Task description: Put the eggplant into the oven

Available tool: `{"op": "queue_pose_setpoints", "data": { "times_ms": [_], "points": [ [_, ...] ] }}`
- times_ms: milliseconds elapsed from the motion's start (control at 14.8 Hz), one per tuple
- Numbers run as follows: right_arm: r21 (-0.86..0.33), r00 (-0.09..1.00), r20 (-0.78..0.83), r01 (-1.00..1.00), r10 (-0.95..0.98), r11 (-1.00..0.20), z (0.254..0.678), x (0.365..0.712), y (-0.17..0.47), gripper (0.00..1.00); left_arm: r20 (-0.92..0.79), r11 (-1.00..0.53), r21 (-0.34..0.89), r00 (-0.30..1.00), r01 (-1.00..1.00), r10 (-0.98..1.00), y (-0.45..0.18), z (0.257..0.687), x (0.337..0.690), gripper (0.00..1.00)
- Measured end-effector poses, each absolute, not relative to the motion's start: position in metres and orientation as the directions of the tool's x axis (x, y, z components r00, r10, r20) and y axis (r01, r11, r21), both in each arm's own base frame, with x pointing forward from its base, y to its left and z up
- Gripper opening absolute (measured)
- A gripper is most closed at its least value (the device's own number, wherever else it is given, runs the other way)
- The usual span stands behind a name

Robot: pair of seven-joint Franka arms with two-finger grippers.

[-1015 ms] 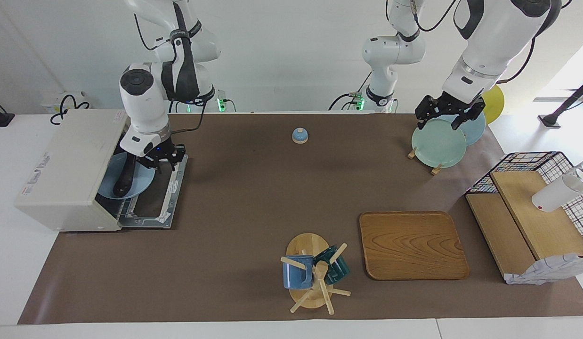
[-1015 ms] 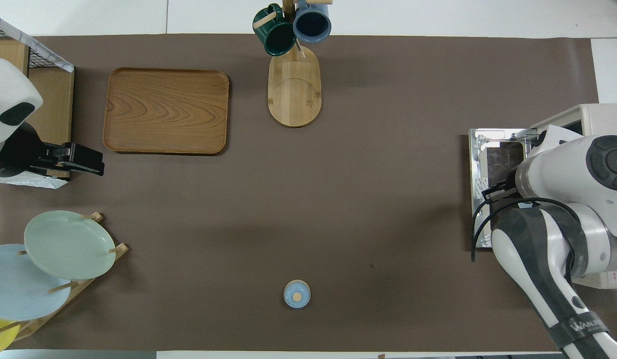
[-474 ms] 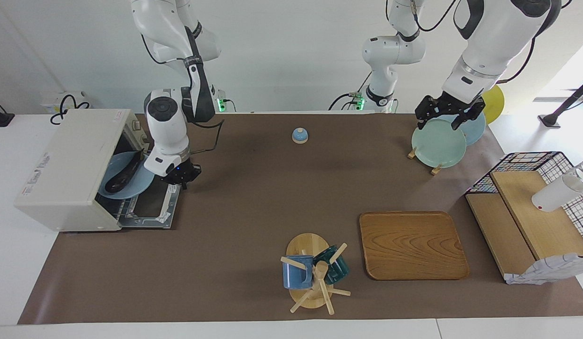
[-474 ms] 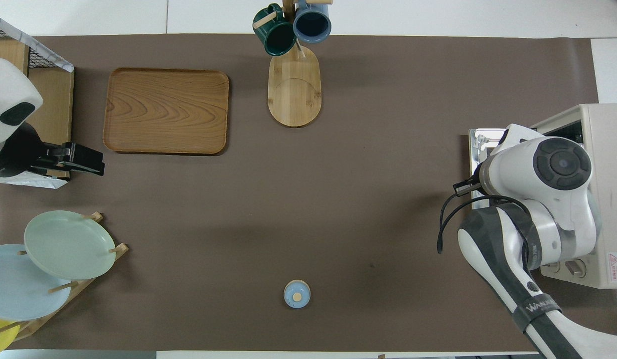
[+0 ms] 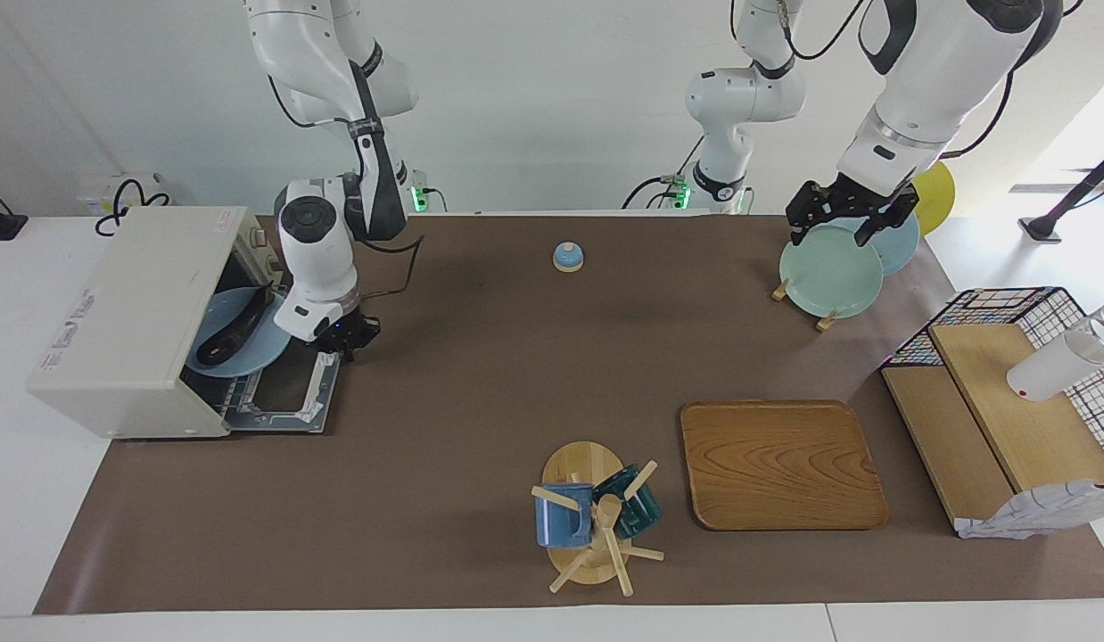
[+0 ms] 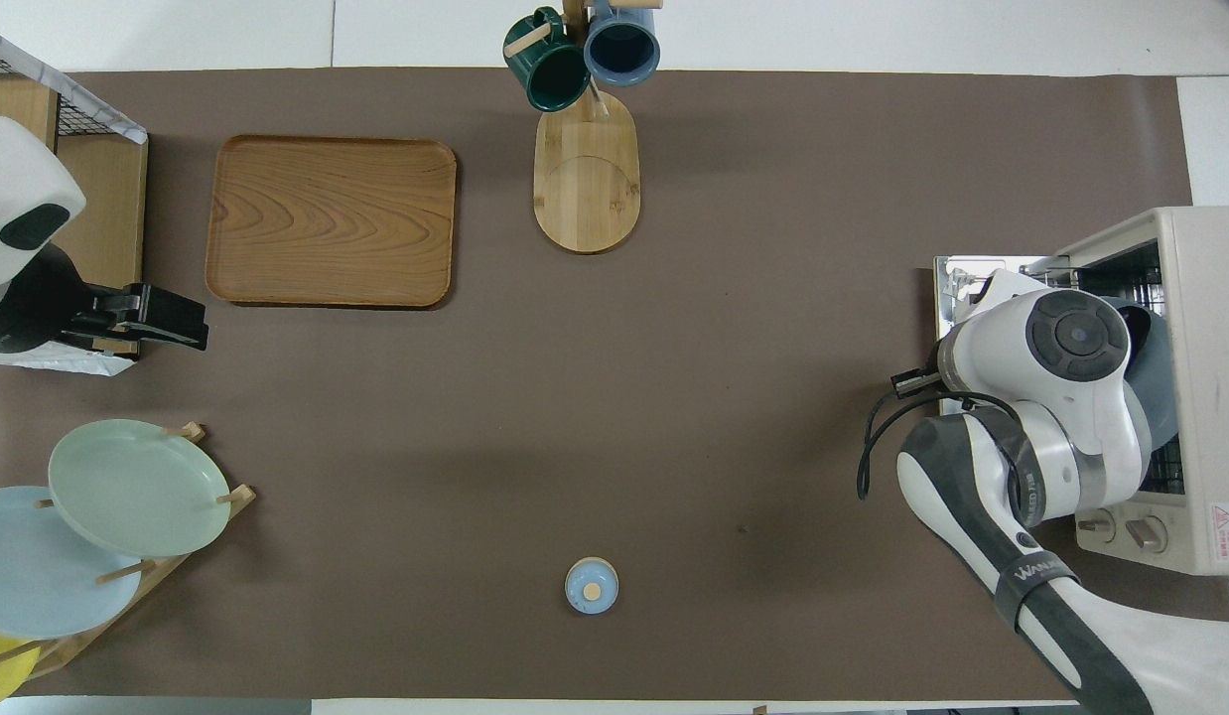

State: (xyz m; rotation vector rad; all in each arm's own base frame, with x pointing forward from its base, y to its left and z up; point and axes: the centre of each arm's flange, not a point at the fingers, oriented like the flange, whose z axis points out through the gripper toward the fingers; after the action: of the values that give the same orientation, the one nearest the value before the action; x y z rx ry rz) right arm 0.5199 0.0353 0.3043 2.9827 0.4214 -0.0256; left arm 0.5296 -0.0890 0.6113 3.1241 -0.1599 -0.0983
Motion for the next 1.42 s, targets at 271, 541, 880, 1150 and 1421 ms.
{"op": "queue_pose_setpoints", "data": {
  "times_ms": [271,541,880,1150,1421],
  "points": [
    [0.149,0.951,-0.040,0.310,0.308,-0.939,0.303,0.519,0.038,0.01,-0.062,-0.995,0.015,0.993,-0.101,-0.102,-0.089,0.611,0.530,1.00],
    [0.208,0.915,-0.112,0.404,0.389,-0.891,0.315,0.524,0.051,0.01,-0.062,-0.995,0.015,0.993,-0.101,-0.102,-0.089,0.611,0.530,1.00],
    [0.212,0.894,-0.150,0.446,0.423,-0.869,0.376,0.547,0.032,0.01,-0.062,-0.995,0.015,0.993,-0.101,-0.102,-0.089,0.611,0.530,1.00],
    [0.210,0.892,-0.148,0.450,0.427,-0.868,0.431,0.546,-0.011,0.01,-0.062,-0.995,0.015,0.993,-0.101,-0.102,-0.089,0.611,0.530,1.00],
    [0.221,0.899,-0.138,0.437,0.415,-0.872,0.462,0.540,-0.068,0.01,-0.062,-0.995,0.015,0.993,-0.101,-0.102,-0.089,0.611,0.530,1.00]
  ]
}}
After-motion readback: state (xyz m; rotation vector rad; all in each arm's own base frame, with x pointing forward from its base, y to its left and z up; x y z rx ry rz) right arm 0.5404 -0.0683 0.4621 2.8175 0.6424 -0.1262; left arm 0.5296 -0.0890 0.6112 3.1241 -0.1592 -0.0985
